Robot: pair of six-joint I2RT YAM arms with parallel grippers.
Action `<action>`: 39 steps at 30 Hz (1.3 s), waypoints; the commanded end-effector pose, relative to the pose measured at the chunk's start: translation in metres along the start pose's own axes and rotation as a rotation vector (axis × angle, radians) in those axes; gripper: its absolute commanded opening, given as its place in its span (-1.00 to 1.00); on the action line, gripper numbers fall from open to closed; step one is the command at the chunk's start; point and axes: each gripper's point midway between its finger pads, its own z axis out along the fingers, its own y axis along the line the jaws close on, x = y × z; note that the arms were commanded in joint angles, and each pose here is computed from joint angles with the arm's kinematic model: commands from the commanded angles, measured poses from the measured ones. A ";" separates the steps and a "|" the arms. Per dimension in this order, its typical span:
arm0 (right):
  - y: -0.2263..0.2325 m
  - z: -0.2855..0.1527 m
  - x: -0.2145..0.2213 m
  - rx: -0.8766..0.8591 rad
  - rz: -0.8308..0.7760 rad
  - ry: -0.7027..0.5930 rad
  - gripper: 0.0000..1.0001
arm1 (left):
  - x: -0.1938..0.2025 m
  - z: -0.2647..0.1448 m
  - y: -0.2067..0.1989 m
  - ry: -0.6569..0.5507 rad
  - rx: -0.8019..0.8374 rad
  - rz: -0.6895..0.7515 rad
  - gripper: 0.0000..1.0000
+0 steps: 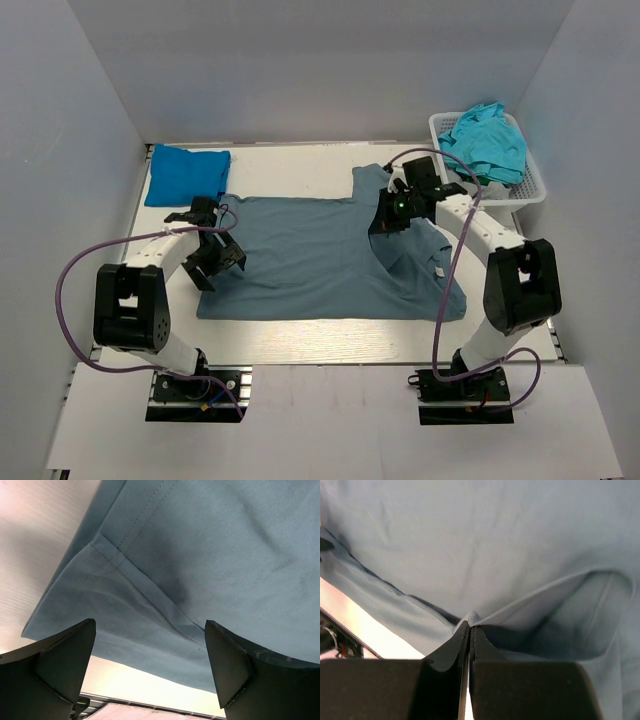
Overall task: Fold and stack the t-shirts
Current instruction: Fold the flattened tshirt in 1/3 of the way
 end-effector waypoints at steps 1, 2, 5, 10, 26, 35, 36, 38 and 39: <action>0.011 0.004 -0.014 -0.051 -0.021 0.014 -1.00 | -0.010 -0.004 -0.012 -0.024 0.038 0.022 1.00; 0.015 0.006 -0.012 -0.068 -0.028 0.021 -1.00 | -0.010 -0.004 -0.012 -0.023 0.038 0.022 1.00; 0.019 0.013 -0.016 -0.073 -0.050 0.031 -1.00 | -0.010 -0.004 -0.012 -0.017 0.032 0.031 1.00; 0.023 0.031 -0.012 -0.084 -0.119 0.075 -1.00 | -0.010 -0.004 -0.012 -0.017 0.032 0.031 1.00; 0.043 0.080 0.002 0.002 -0.270 0.178 -0.97 | -0.009 -0.006 -0.011 -0.017 0.032 0.041 1.00; 0.051 0.088 -0.005 0.039 -0.262 0.160 0.81 | -0.006 -0.007 -0.010 -0.004 0.033 0.050 1.00; 0.055 0.086 -0.008 0.032 -0.267 0.149 0.81 | -0.005 -0.007 -0.011 0.002 0.040 0.050 1.00; 0.056 0.074 -0.021 0.051 -0.247 0.103 0.81 | -0.005 -0.007 -0.011 0.002 0.040 0.050 1.00; 0.056 0.066 -0.028 0.069 -0.239 0.073 0.81 | -0.005 -0.007 -0.011 0.002 0.040 0.050 1.00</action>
